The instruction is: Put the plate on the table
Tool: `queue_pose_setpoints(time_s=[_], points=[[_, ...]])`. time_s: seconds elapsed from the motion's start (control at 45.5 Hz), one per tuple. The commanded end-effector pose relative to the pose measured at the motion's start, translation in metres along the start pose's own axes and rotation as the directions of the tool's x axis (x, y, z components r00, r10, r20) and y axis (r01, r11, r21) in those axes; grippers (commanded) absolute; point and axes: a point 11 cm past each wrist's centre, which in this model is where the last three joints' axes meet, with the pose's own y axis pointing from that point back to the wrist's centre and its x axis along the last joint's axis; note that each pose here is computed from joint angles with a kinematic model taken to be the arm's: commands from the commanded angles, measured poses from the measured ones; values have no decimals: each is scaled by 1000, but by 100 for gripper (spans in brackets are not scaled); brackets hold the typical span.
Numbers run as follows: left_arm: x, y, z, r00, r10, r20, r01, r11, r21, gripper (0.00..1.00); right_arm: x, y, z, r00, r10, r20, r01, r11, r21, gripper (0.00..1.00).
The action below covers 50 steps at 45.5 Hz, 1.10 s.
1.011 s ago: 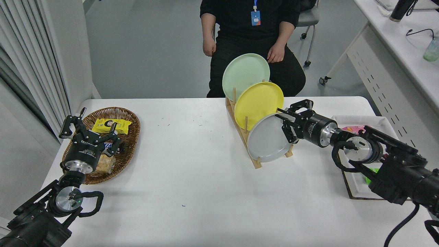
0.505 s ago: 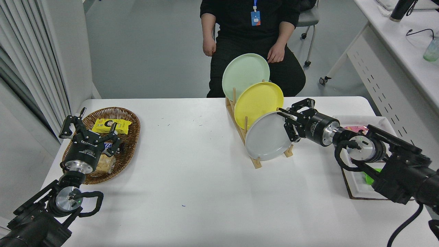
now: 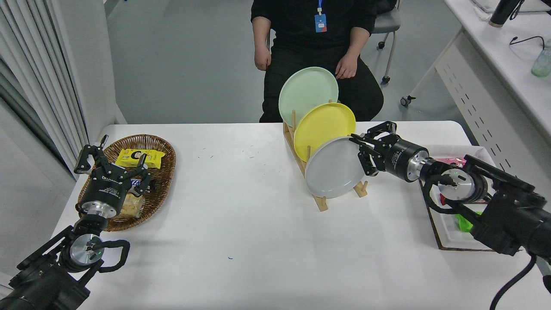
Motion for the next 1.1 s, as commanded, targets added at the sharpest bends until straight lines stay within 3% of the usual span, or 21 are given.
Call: queue_pose_setpoints(time_s=[0.0,1.077], points=[[0,0,0,1000,0,0,0,1000,0,98,1,3,-3,1000,-2,-4,2,1000,2,0],[0,0,0,1000,0,0,0,1000,-1,98,-20,23,-15,997,-30,68,29,1000,12,0]])
